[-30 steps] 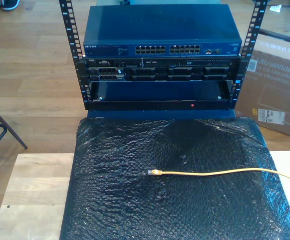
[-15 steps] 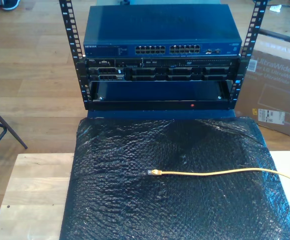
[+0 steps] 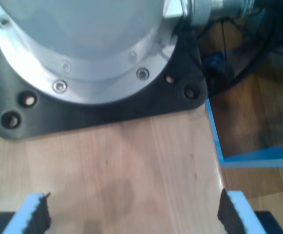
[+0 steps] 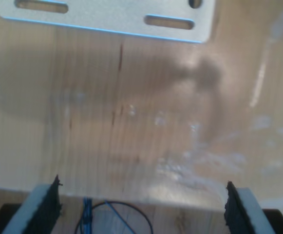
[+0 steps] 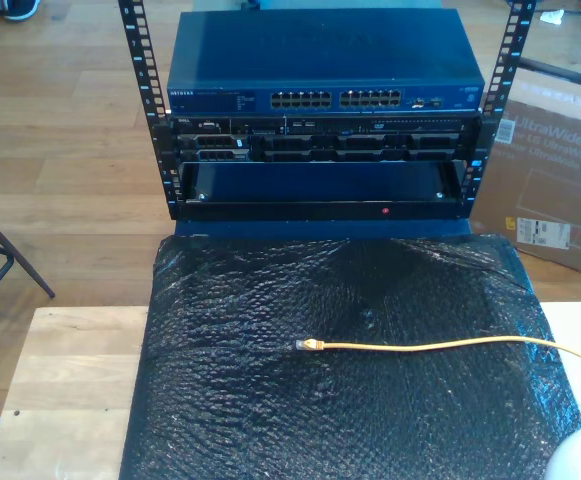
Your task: Grab the cable and plug it in
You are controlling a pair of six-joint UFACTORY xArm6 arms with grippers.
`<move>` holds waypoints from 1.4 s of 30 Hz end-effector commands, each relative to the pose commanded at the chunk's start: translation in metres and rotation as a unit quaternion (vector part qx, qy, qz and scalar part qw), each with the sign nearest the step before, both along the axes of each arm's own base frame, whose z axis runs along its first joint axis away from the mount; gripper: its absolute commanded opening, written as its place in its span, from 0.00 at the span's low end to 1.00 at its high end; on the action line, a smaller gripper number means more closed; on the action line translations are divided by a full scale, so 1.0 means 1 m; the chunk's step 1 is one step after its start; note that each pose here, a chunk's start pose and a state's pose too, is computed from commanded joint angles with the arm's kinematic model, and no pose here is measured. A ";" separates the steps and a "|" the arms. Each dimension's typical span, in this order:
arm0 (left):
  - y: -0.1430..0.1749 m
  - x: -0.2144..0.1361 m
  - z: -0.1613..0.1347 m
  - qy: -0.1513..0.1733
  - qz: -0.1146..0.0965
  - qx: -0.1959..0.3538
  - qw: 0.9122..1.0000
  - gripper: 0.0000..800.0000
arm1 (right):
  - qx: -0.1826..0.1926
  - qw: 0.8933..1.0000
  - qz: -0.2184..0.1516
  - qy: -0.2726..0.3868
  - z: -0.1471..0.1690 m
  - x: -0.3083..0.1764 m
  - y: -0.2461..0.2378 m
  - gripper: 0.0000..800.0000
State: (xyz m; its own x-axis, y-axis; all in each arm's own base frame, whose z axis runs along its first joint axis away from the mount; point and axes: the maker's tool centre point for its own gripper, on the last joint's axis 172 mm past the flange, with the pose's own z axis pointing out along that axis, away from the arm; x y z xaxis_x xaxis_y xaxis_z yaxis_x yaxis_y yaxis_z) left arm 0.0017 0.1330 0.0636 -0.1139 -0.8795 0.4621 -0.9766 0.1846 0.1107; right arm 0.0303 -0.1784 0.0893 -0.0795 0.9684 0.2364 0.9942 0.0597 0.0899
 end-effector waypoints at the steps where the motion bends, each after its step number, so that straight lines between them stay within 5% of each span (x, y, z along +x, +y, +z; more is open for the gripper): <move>1: 0.001 0.000 0.002 0.000 0.000 0.001 1.000 1.00 | 0.000 1.000 -0.004 -0.005 0.008 0.003 -0.004 1.00; 6: 0.009 0.008 0.027 -0.006 0.013 -0.006 1.000 1.00 | -0.020 0.997 -0.055 -0.043 0.046 0.019 -0.035 1.00; 13: 0.011 0.047 0.062 -0.055 0.047 -0.028 0.997 1.00 | 0.013 0.991 -0.127 -0.036 0.079 0.026 -0.045 1.00; 24: -0.009 0.105 0.105 -0.077 0.065 -0.070 0.992 1.00 | 0.061 0.961 -0.261 -0.071 0.129 0.066 -0.061 1.00; 32: -0.030 0.145 0.111 -0.048 0.086 -0.073 0.992 1.00 | 0.119 0.950 -0.283 -0.061 0.154 0.093 -0.036 1.00; 42: -0.060 0.205 0.118 -0.040 0.152 -0.075 0.985 1.00 | 0.145 0.946 -0.287 -0.029 0.164 0.139 -0.011 1.00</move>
State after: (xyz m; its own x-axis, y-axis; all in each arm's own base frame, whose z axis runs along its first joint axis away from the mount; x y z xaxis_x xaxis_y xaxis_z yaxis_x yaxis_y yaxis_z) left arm 0.2068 0.0732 0.1816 0.1027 -0.8014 0.5892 -0.9938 -0.1085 0.0256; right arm 0.1698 -0.1890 0.2533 0.4196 0.7512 0.5095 0.8479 -0.5247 0.0754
